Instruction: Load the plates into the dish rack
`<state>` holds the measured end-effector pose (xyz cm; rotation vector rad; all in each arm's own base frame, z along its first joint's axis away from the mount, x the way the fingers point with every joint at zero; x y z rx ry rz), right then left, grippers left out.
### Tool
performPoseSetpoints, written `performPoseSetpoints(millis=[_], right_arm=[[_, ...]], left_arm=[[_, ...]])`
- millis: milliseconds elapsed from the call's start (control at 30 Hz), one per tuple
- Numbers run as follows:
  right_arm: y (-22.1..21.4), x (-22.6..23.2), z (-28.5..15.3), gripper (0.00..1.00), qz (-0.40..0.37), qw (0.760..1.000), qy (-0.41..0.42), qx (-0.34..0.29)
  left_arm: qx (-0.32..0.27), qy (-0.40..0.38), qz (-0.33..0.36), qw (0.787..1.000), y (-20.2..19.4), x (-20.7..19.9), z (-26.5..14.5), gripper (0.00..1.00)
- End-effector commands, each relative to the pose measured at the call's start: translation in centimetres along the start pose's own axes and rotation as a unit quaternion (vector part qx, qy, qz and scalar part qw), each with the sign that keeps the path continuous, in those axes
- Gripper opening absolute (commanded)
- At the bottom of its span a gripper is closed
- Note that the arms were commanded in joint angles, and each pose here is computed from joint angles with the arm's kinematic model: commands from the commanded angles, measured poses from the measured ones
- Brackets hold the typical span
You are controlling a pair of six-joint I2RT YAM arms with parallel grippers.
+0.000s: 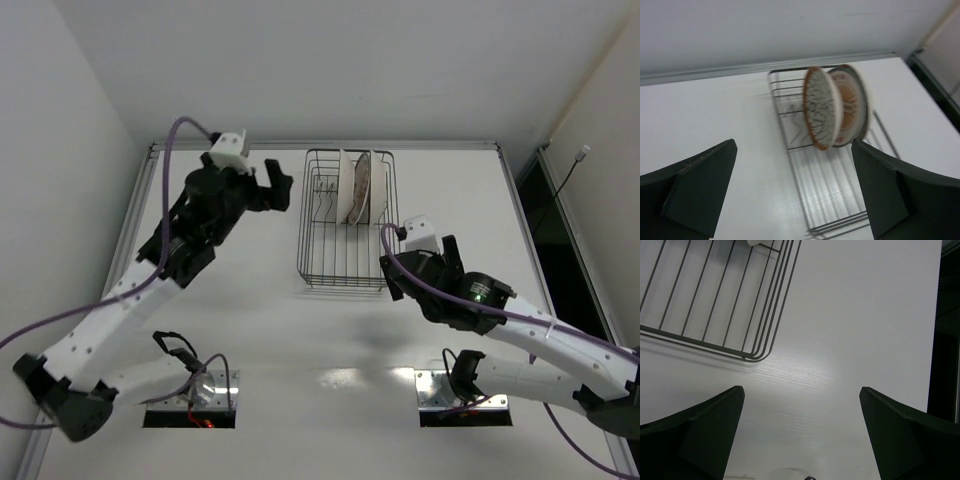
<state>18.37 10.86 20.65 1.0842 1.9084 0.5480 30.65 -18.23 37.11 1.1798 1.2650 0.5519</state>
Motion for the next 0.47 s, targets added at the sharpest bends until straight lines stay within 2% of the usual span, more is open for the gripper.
performPoseSetpoints(millis=[0,33,133,267,433], right_arm=[[2.1,0.3,-0.5,1.0,0.009,1.0,0.019,-0.023],[2.1,0.2,-0.5,1.0,0.005,1.0,0.018,-0.023],[2.5,-0.1,-0.8,1.0,0.011,0.999,0.02,-0.024],[2.5,-0.9,-0.2,1.0,-0.006,1.0,-0.023,-0.003],[-0.2,-0.6,1.6,1.0,-0.019,0.996,-0.08,0.037]], left_arm=[[-0.034,0.132,0.055,0.989,-2.2,6.3,-1.5,1.0],[-0.023,0.157,0.063,0.985,-4.4,8.1,-1.8,1.0],[-0.019,0.176,0.054,0.983,-6.0,9.4,-2.6,1.0],[-0.025,0.187,0.049,0.981,-5.9,9.6,-2.3,1.0],[-0.018,0.256,0.052,0.965,-6.5,11.4,-2.3,1.0]])
Point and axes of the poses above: each gripper's point midway between its finger pads, its own z axis out along the fingers, its own x axis along the line the jaws close on, y = z × x, the point moved 3 cm from there along -z, back along the fingers, and after that the axes turned 13 degrees about -z, right-handed, at the moved point
